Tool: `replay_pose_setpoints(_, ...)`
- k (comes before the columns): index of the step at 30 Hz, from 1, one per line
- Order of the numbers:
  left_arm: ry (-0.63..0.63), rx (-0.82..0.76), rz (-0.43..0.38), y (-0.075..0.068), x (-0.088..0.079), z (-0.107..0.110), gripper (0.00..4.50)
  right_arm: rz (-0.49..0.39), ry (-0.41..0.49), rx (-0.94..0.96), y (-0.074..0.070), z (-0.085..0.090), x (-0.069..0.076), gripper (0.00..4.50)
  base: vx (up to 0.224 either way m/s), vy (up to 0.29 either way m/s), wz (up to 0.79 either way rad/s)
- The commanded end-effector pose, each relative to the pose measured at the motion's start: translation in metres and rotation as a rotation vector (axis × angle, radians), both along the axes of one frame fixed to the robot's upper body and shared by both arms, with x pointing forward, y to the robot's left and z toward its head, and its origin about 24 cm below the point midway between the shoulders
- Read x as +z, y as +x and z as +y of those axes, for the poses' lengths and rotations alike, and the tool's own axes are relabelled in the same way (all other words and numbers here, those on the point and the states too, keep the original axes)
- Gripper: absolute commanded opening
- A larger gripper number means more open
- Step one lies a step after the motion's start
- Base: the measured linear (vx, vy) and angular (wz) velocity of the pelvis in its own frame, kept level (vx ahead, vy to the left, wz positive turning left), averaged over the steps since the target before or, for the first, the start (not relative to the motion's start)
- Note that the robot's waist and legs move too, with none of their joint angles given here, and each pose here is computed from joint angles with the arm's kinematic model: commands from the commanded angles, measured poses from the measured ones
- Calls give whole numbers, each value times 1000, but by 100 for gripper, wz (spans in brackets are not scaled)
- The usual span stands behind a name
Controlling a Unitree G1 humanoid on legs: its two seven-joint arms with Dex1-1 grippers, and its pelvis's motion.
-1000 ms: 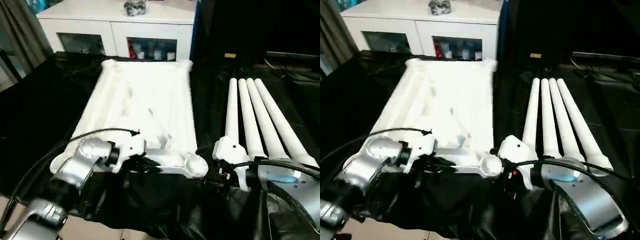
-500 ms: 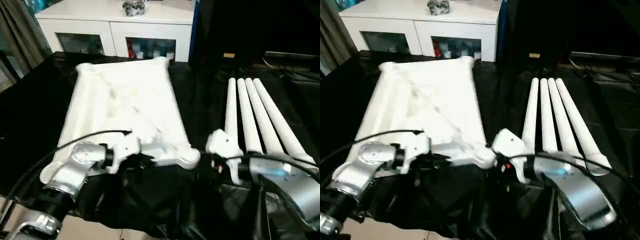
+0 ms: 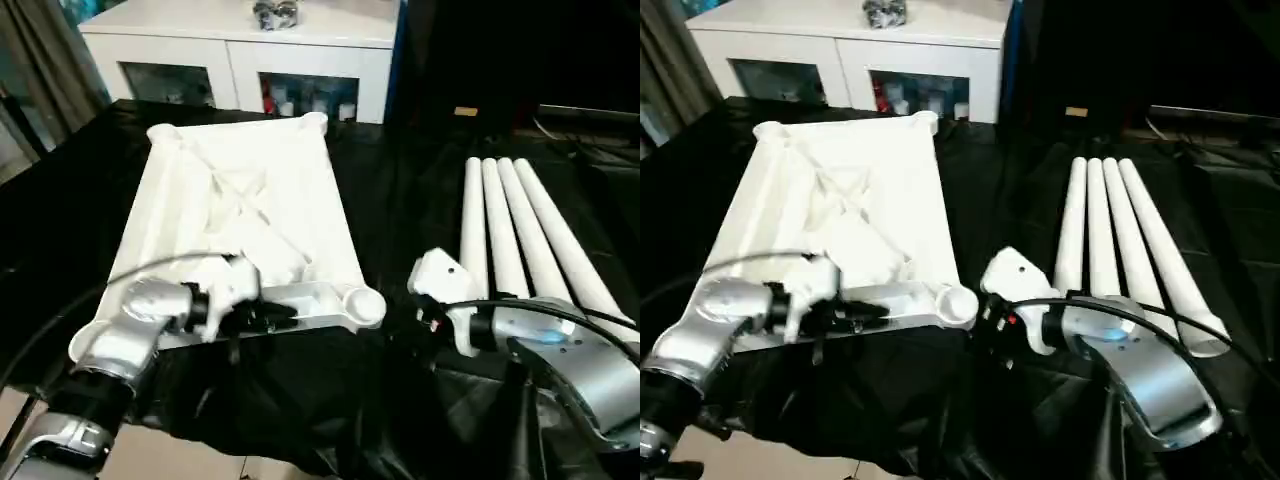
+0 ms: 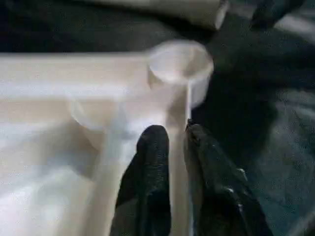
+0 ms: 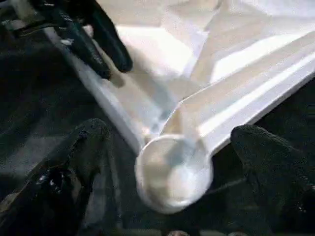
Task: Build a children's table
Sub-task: Move table base, then pick table leg
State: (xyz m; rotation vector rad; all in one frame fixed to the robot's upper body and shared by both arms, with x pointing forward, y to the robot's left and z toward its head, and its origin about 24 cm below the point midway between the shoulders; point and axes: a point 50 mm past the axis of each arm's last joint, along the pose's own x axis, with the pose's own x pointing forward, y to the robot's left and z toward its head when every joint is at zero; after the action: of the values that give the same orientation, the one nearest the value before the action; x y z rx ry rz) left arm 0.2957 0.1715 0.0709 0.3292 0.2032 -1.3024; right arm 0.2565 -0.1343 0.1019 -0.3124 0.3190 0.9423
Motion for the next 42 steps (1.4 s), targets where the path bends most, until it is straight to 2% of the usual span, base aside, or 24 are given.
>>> replay_pose_setpoints(1,-46,27,-67,5,25,1,92,-11,-10,-167,15,-9,14,450,0,0,0)
replay_pose_setpoints(2,-46,27,-67,5,25,1,92,-11,-10,-167,15,-9,14,450,0,0,0)
replay_pose_setpoints(4,-63,44,-75,5,35,-2,92,43,34,-270,25,-11,17,450,0,0,0)
replay_pose_setpoints(6,-19,62,-83,5,37,-6,92,57,65,-445,42,-17,18,450,0,0,0)
replay_pose_setpoints(8,12,72,-107,5,36,-12,92,65,59,-585,52,-23,14,450,0,0,0)
replay_pose_setpoints(9,12,72,-107,5,36,-12,92,65,59,-585,52,-23,14,450,0,0,0)
replay_pose_setpoints(11,-10,65,-115,5,37,-21,92,67,30,-709,59,-29,7,450,0,0,0)
replay_pose_setpoints(12,-17,57,-110,4,37,-23,111,65,21,-737,60,-31,6,450,0,0,0)
replay_pose_setpoints(16,-44,5,-69,-2,41,-30,124,95,-2,-798,61,-33,1,450,0,0,0)
replay_pose_setpoints(20,-81,-40,-31,-9,48,-40,167,119,-25,-908,62,-41,-1,450,0,0,0)
replay_pose_setpoints(23,-78,-49,-26,-10,49,-41,184,130,-31,-930,63,-43,-1,450,0,0,0)
replay_pose_setpoints(27,-69,-69,-4,-14,49,-45,214,154,-83,-1015,63,-54,-3,450,0,0,0)
replay_pose_setpoints(33,-56,-69,24,-18,47,-48,270,222,-144,-1052,59,-60,-15,450,0,0,0)
replay_pose_setpoints(42,-43,-72,38,-22,47,-50,346,349,-98,-1012,53,-54,-26,450,0,0,0)
